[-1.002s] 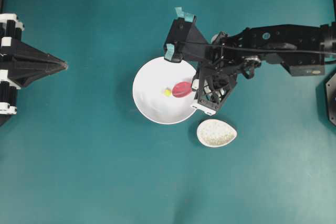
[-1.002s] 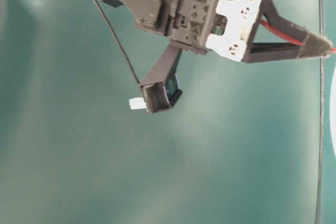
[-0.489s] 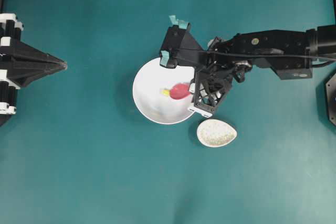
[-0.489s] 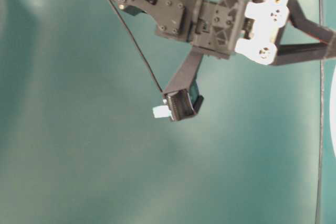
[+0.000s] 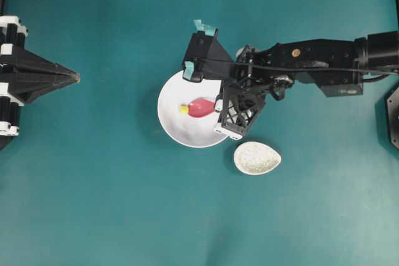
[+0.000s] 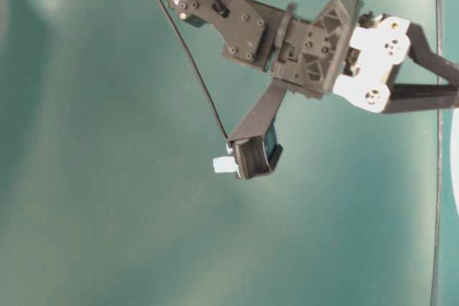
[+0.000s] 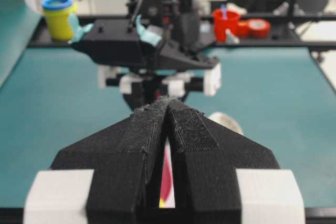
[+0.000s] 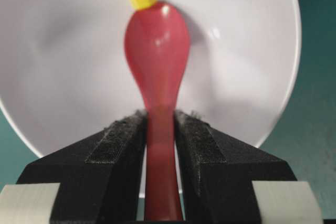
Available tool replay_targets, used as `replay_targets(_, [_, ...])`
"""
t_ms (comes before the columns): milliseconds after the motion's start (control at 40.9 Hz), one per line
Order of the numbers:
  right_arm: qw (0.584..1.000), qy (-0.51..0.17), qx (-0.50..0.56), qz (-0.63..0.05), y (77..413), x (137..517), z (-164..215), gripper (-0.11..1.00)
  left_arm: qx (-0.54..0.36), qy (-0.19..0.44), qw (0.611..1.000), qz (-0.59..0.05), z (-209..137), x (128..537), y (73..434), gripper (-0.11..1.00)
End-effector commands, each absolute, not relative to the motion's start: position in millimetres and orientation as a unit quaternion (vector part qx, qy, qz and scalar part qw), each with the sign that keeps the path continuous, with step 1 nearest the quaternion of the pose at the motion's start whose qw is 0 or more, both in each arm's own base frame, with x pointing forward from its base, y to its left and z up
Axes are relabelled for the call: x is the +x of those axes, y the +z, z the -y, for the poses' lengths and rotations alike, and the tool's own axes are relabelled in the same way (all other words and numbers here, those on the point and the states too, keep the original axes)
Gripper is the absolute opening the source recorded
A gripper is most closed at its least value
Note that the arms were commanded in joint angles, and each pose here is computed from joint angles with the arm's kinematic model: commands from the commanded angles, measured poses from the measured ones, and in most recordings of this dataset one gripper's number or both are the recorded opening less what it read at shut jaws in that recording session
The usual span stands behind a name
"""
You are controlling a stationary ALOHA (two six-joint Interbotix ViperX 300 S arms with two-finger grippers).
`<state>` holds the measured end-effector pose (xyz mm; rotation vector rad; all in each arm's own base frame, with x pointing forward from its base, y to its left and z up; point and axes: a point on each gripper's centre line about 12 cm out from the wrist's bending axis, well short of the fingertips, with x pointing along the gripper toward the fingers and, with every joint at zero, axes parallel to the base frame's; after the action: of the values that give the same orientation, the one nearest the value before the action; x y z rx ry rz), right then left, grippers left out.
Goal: Scoop the yellow hexagonal prism block from the bowl with a spoon using the right arm.
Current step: 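Push the spoon under the yellow block and tilt it up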
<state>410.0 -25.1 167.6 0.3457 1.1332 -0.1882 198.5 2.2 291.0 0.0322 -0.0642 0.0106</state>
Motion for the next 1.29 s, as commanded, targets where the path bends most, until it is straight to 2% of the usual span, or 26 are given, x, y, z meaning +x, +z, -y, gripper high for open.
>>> replay_targets(0, [0.843,-0.084,0.162,-0.507,181,419,23,0.25,0.018,0.006,0.999,0.045,-2,200,301,-0.01])
replay_targets(611, [0.882,-0.077,0.157,-0.438,191,435,26,0.25,0.018,0.007,0.999,0.044,-3,200,300,-0.01])
replay_targets(1270, [0.891,-0.078,0.158,-0.419,192,435,26,0.25,0.017,0.006,0.999,0.044,-2,200,300,-0.01])
